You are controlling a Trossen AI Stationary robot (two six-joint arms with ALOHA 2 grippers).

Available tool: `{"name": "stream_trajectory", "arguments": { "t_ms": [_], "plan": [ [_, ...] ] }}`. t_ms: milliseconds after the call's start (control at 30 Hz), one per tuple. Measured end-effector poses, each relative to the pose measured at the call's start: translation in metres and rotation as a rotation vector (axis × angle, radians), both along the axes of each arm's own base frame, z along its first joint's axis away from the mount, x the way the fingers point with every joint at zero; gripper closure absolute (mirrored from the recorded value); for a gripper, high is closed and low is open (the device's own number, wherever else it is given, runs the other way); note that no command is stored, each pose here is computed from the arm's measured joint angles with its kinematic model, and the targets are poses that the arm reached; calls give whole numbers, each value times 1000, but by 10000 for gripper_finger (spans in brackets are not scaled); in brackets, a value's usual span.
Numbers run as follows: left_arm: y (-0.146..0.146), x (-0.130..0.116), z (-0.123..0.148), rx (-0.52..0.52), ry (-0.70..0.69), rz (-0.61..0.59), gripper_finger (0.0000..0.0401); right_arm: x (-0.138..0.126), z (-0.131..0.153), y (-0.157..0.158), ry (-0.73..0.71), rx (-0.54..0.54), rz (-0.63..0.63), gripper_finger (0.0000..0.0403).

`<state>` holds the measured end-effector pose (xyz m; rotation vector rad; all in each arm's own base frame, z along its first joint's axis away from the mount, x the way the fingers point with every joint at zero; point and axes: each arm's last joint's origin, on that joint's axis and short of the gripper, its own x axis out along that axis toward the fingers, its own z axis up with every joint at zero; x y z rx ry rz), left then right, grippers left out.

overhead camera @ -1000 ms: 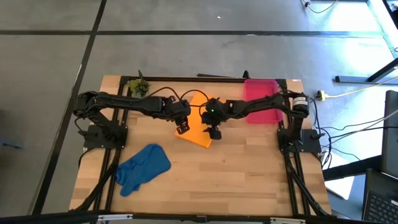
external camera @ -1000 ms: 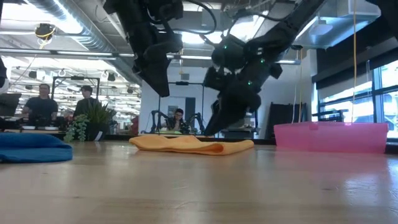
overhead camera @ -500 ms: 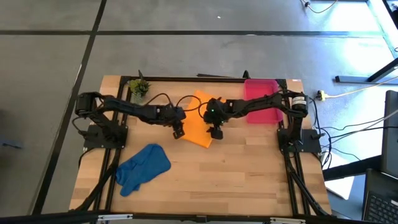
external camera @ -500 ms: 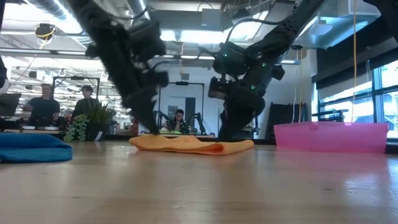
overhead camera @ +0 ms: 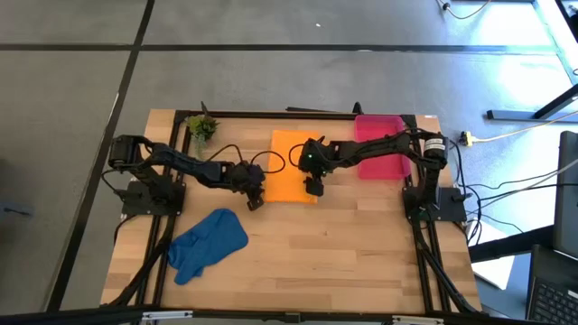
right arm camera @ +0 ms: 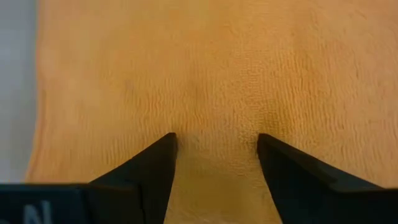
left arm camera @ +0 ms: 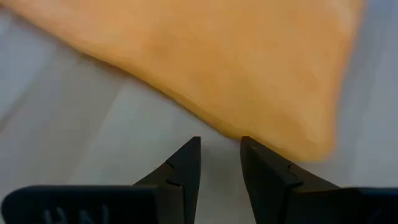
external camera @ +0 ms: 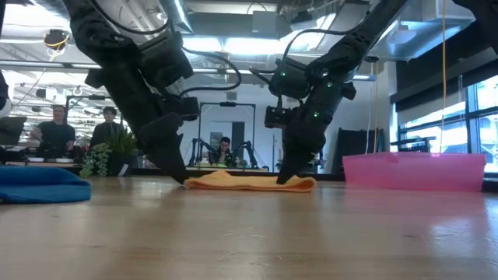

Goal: Roll microfiber towels into tight, uniform cylinder then place into a basket
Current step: Fold the orange microfiber towel

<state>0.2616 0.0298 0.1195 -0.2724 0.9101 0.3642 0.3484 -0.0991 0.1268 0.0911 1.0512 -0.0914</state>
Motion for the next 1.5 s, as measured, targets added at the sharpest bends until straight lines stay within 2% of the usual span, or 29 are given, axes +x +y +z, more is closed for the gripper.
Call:
{"name": "stream_trajectory", "arguments": {
  "t_ms": [167,333,500,633,833,1167,1433,1500],
  "plan": [
    [-11,2,0,-12,-12,-22,296,-2,3,-5,0,-20,11,176],
    [-10,3,11,-7,-62,5,296,-7,33,-4,-74,-54,26,176],
    [-9,2,27,16,-122,14,296,-20,64,7,-78,-110,130,176],
    [-9,-2,39,41,-164,13,296,-30,71,19,-14,-132,241,176],
    [-8,-7,55,85,-217,38,296,-33,66,32,52,-135,381,176],
    [-8,-9,57,97,-210,48,296,-22,36,53,94,-146,603,176],
    [-6,-9,56,92,-210,60,296,-18,19,55,137,-153,643,176],
    [-5,-9,56,92,-210,62,296,-16,13,53,164,-185,638,176]
  ]
}}
